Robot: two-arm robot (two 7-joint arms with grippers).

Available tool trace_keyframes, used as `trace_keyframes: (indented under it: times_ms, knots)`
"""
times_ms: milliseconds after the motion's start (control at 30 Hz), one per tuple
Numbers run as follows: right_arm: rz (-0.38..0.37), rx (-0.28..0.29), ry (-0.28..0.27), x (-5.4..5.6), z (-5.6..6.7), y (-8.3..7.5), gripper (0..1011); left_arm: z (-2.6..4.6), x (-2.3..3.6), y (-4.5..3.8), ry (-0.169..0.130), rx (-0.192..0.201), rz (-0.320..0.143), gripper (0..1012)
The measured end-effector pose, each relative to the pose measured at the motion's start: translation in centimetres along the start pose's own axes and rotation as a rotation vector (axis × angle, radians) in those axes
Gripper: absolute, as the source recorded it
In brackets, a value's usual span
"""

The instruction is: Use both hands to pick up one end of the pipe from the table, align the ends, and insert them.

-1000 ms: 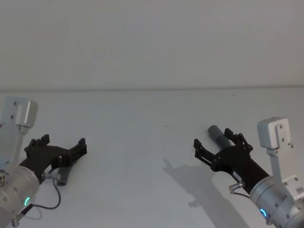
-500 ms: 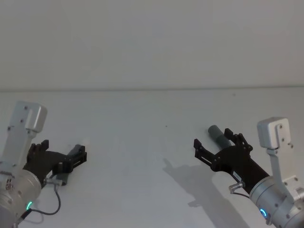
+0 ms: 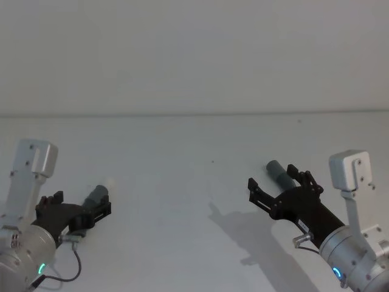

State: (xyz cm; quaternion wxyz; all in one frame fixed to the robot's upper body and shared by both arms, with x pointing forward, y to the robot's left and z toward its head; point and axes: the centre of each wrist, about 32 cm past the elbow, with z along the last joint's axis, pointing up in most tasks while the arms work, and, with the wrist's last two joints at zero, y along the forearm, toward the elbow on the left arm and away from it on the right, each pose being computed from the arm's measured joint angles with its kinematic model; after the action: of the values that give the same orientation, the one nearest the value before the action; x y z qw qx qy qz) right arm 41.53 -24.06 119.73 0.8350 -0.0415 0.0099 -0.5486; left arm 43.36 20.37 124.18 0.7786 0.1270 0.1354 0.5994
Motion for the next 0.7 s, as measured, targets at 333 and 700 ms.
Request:
trace_keyframes:
  times_ms: [333, 700]
  knots:
    - [0.0, 0.0, 0.0, 0.0, 0.0, 0.0, 1000, 0.14, 0.05, -0.8, -0.022, 0.01, 0.006, 1001]
    - [0.0, 0.0, 0.0, 0.0, 0.0, 0.0, 1000, 0.39, -0.05, -1.95, -0.061, 0.015, 0.004, 1002]
